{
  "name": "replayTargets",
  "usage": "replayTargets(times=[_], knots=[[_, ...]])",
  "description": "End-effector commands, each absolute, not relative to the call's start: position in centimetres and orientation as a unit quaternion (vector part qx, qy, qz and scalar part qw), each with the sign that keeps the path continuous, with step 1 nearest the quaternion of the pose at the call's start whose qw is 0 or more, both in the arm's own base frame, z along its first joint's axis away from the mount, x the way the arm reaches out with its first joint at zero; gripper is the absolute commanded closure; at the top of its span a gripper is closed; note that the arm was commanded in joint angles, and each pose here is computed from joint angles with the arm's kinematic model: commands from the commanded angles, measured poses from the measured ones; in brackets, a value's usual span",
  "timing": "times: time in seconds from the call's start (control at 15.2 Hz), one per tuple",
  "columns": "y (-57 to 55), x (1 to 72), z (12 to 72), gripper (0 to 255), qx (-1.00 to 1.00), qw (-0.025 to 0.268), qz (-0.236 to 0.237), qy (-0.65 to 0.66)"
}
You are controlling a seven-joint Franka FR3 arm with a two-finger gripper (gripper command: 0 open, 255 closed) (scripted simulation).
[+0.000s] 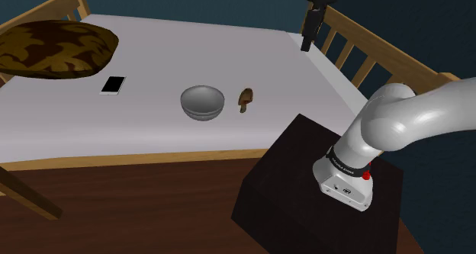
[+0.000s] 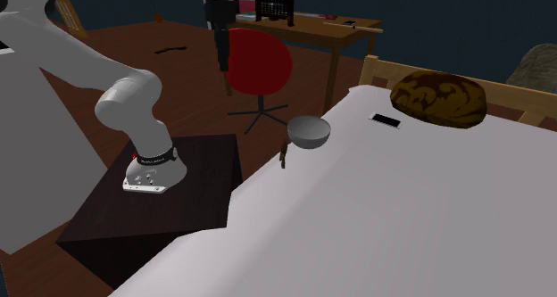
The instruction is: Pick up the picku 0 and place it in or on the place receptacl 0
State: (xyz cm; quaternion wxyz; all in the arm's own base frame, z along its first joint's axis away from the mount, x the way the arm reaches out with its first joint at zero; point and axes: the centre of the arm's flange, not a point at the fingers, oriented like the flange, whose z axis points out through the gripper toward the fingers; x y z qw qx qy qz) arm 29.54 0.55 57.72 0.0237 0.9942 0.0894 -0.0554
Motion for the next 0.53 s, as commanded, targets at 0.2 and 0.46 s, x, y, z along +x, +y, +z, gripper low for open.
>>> replayTargets(times=[0.2,0.46], knots=[[0.9,32.4,54.7,0,0.997,0.021,-0.064,0.047],[1.0,36.1,50.6,0,0.997,0.018,-0.074,-0.011]])
